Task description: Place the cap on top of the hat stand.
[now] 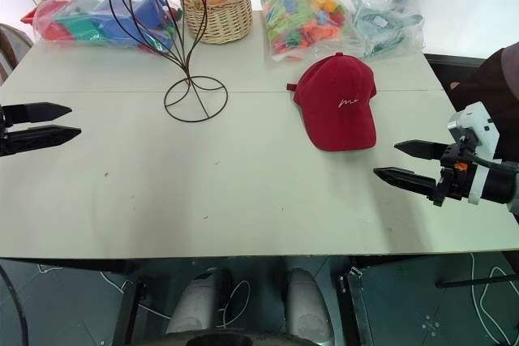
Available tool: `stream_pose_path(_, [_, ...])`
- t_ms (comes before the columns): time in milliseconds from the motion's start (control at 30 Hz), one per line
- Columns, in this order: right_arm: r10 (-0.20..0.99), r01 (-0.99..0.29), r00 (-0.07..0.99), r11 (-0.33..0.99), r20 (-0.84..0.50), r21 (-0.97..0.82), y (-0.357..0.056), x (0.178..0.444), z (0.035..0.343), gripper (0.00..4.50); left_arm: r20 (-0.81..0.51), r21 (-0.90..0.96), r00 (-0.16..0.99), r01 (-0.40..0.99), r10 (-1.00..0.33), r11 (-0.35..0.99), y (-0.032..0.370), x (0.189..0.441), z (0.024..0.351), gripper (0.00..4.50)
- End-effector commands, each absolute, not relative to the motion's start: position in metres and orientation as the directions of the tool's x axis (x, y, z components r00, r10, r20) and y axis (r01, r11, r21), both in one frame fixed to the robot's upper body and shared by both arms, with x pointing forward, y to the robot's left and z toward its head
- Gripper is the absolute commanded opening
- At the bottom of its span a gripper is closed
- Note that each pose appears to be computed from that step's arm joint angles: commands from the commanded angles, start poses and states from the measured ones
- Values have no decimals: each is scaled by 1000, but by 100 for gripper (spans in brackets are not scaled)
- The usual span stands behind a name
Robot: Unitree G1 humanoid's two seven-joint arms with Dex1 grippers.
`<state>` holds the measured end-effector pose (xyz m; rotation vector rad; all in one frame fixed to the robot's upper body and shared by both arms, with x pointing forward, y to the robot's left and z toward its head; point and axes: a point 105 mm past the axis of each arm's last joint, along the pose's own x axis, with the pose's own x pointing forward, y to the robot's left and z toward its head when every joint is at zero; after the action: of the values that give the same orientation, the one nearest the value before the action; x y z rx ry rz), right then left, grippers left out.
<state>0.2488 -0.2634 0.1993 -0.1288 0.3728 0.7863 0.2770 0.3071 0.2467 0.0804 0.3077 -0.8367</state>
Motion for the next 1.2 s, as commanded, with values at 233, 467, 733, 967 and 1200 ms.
stream_pose_path(233, [648, -702, 673, 711, -356, -33, -267, 252, 205, 447, -261, -21, 636, 749, -726, 663, 306, 275, 261, 450])
stream_pose_path(467, [525, -630, 765, 730, -373, -264, -278, 277, 196, 447, -207, -45, 636, 753, -743, 657, 305, 278, 268, 450])
stream_pose_path(733, [512, -507, 766, 112, -388, -855, -251, 299, 192, 447, -211, -76, 540, 822, -815, 565, 288, 288, 268, 450])
stream_pose_path(967, [565, -319, 753, -132, -336, -938, -258, 300, 184, 447, -147, -155, 439, 875, -886, 459, 273, 289, 279, 450])
stream_pose_path(1200, [577, -306, 741, -164, -343, -938, -267, 298, 145, 447, -182, -171, 312, 924, -932, 343, 243, 286, 267, 450])
